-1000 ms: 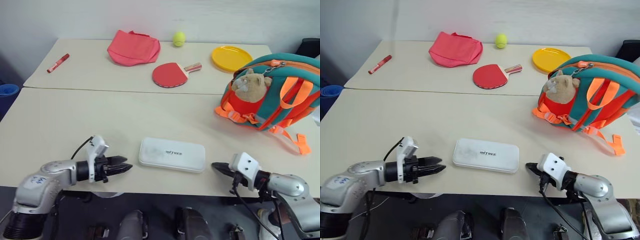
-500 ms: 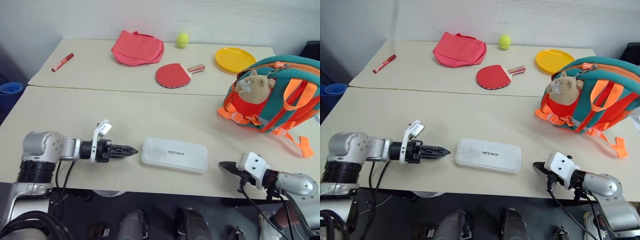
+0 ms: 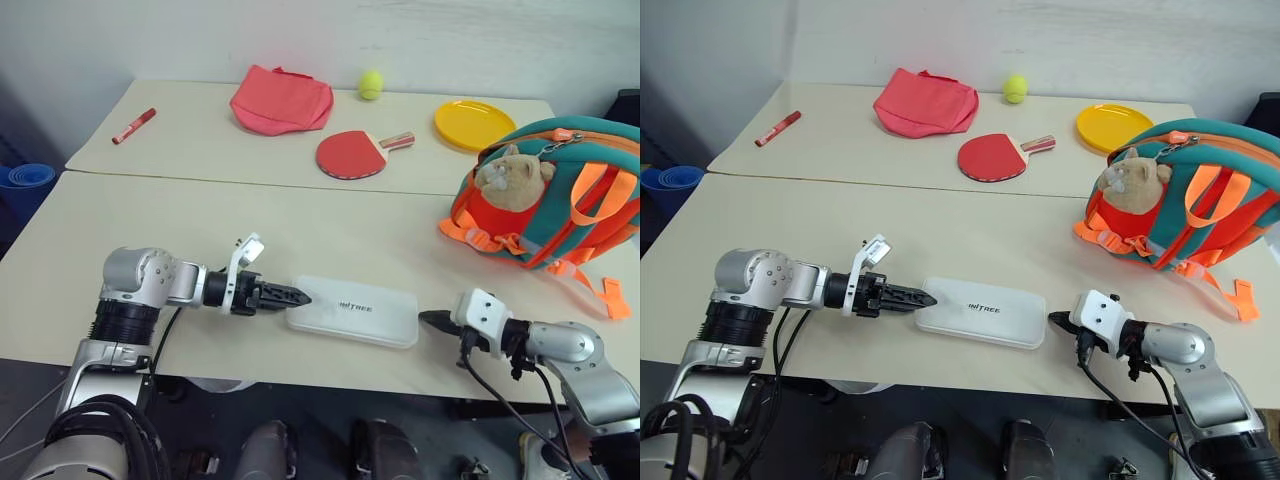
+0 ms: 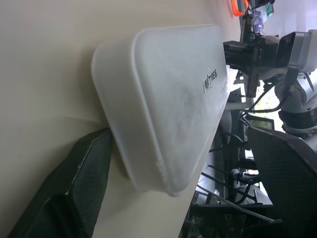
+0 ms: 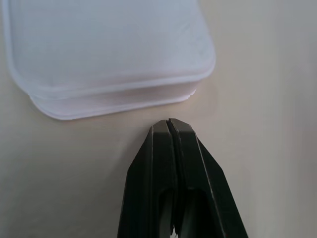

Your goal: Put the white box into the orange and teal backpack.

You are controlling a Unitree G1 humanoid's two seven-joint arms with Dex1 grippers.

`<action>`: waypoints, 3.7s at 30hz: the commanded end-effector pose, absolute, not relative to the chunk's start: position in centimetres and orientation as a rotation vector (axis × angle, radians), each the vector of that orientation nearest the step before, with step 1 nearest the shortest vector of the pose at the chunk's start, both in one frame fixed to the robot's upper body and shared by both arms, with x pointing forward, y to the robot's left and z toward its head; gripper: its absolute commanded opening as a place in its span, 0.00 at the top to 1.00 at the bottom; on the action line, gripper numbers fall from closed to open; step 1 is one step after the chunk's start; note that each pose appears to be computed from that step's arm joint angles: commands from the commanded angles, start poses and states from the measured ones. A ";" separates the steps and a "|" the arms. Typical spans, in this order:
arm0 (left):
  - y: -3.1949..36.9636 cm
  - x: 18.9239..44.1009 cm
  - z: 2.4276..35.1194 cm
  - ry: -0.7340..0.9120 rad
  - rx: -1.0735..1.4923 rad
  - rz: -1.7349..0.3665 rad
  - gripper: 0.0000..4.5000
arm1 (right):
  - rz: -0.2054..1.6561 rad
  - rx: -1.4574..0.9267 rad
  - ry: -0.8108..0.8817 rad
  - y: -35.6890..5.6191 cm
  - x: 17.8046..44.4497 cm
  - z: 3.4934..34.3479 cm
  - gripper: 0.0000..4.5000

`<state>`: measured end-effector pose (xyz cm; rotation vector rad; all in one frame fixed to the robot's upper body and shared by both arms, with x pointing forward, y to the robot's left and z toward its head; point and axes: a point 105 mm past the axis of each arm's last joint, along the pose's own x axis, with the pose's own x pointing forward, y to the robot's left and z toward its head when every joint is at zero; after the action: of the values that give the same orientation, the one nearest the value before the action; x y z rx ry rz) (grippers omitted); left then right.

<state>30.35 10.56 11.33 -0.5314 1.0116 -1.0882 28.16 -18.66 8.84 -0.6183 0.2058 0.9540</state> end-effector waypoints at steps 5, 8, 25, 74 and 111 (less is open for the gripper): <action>7.7 30.3 9.6 1.082 -0.649 -1.071 0.01 | 1.040 -0.575 0.241 -16.8 27.9 7.6 1.00; 7.4 29.6 9.7 1.094 -0.646 -1.105 0.05 | 1.046 -0.577 0.230 -16.7 28.0 7.6 1.00; 10.2 28.2 15.9 0.738 -0.603 -1.351 0.71 | 0.561 -0.131 0.039 -23.0 25.3 12.9 0.86; 23.3 31.4 24.8 -0.083 -0.343 -1.172 0.71 | 1.314 0.091 -0.160 -7.9 25.6 21.3 0.99; 14.7 29.6 25.2 -0.142 0.132 -1.448 0.71 | 1.060 0.164 0.257 -16.8 23.0 18.6 0.99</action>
<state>28.57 14.84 24.93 0.0433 -0.1176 -1.5050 23.31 -16.78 17.66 0.1953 0.2888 1.0527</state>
